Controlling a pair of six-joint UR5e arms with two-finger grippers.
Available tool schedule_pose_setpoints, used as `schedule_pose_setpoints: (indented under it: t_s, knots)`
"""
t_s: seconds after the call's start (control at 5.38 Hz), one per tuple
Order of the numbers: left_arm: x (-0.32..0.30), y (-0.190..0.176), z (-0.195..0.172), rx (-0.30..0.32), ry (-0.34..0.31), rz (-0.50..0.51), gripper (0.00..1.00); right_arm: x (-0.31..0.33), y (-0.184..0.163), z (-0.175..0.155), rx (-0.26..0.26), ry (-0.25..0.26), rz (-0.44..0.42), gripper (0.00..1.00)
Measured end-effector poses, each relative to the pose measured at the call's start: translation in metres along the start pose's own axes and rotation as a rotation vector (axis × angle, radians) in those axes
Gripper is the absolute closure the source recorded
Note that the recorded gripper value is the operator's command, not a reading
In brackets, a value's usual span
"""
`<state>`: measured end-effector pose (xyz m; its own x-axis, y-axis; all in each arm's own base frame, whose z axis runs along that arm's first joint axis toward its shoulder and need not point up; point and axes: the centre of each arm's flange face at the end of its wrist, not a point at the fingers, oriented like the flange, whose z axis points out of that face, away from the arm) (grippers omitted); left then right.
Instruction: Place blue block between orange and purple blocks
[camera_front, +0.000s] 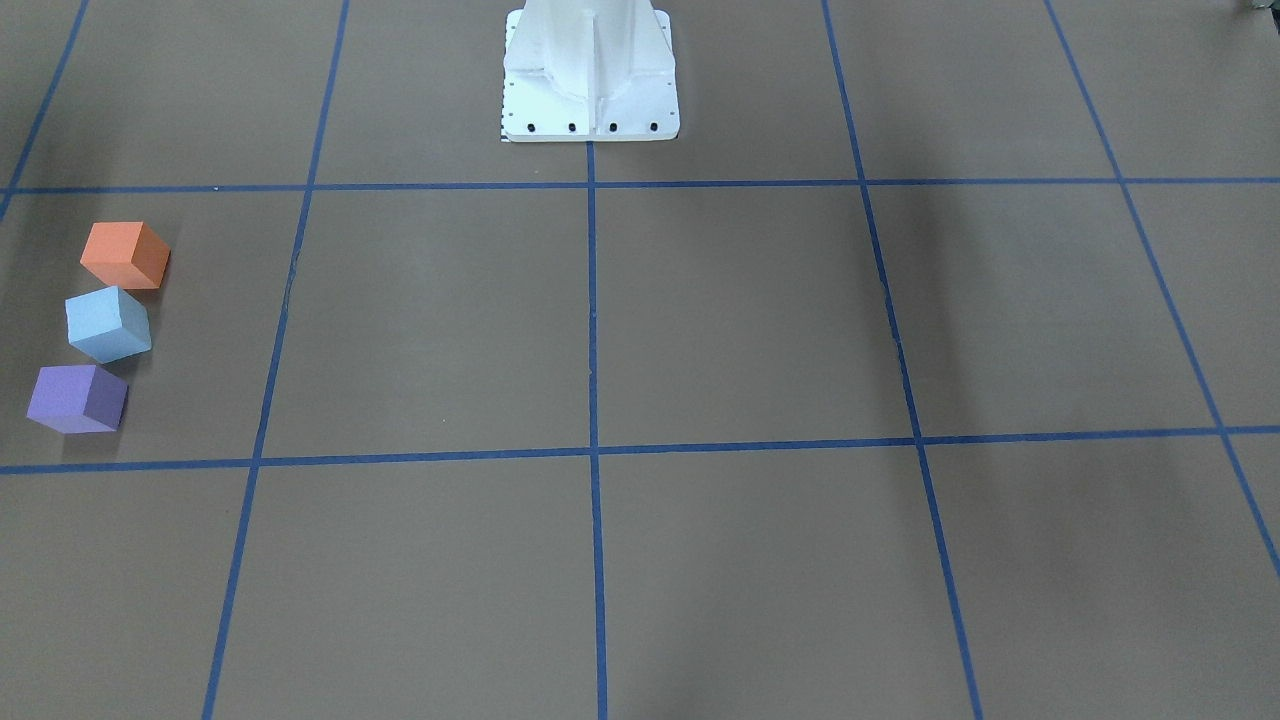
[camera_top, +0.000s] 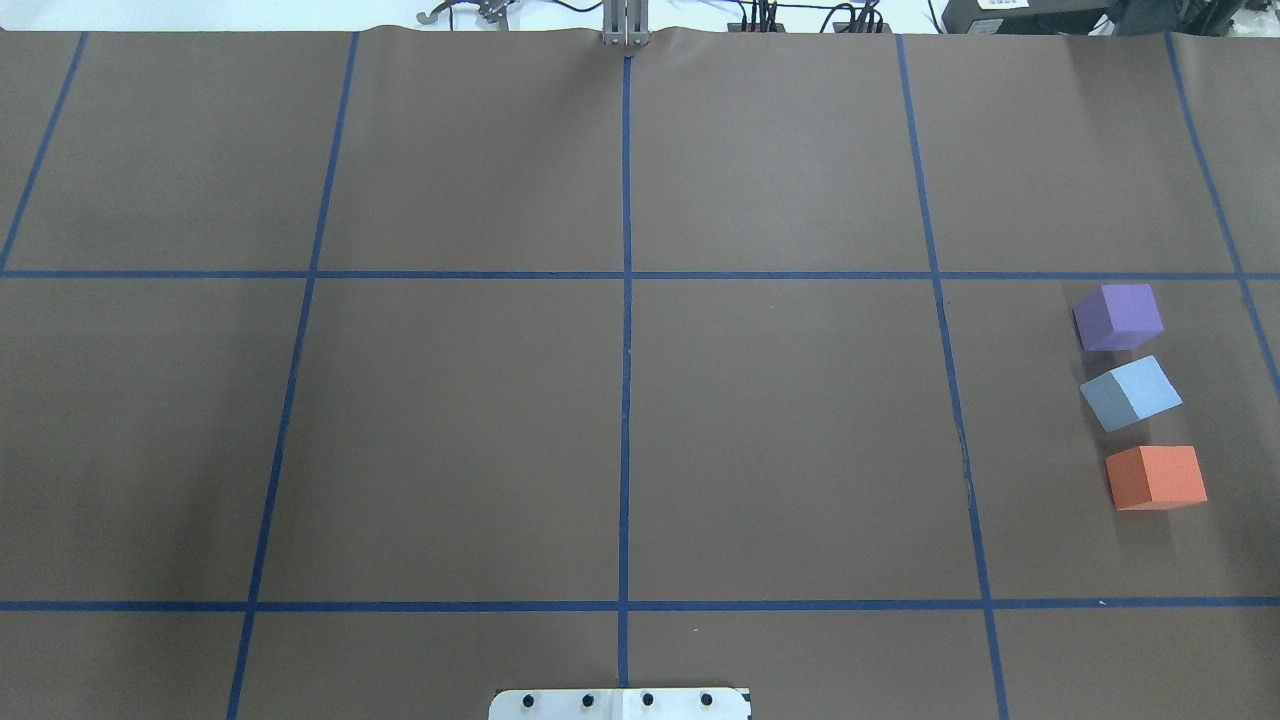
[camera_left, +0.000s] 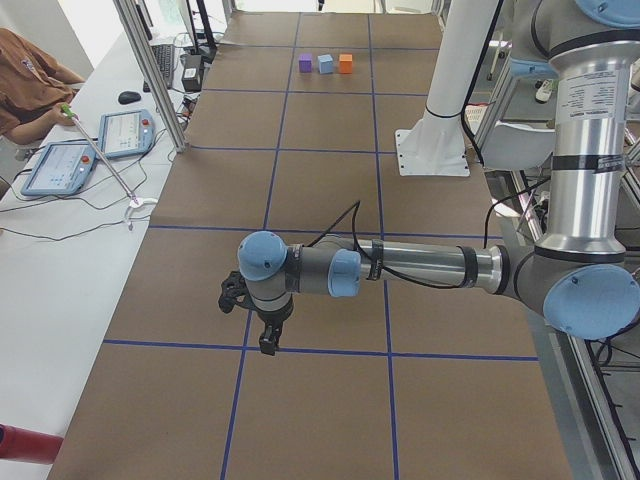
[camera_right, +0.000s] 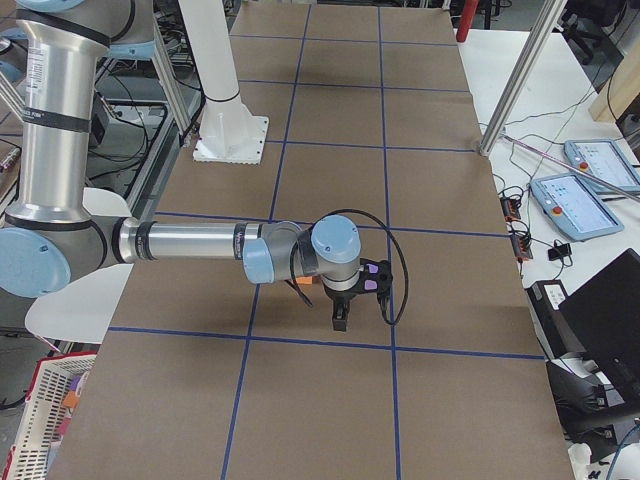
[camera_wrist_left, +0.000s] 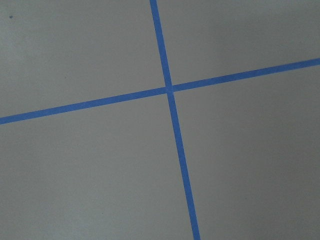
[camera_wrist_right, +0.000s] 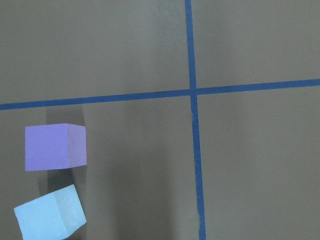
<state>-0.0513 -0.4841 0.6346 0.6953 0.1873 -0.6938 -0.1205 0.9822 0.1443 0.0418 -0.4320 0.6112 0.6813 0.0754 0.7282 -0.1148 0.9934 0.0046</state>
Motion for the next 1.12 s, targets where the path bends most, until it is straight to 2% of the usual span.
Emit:
schedule_pose_setpoints:
  t_s: [0.37,0.74,1.12]
  knots:
    - [0.001,-0.001,-0.001,0.002,-0.001,0.002,0.00,0.009,0.008,-0.015,-0.053,0.027,-0.057,0.00]
    - [0.000,-0.002,0.000,0.000,-0.002,0.001,0.00,0.029,0.016,-0.019,-0.069,0.027,-0.094,0.00]
    - [-0.002,0.000,0.003,-0.010,0.000,-0.007,0.00,0.034,0.021,-0.019,-0.070,0.016,-0.094,0.00]
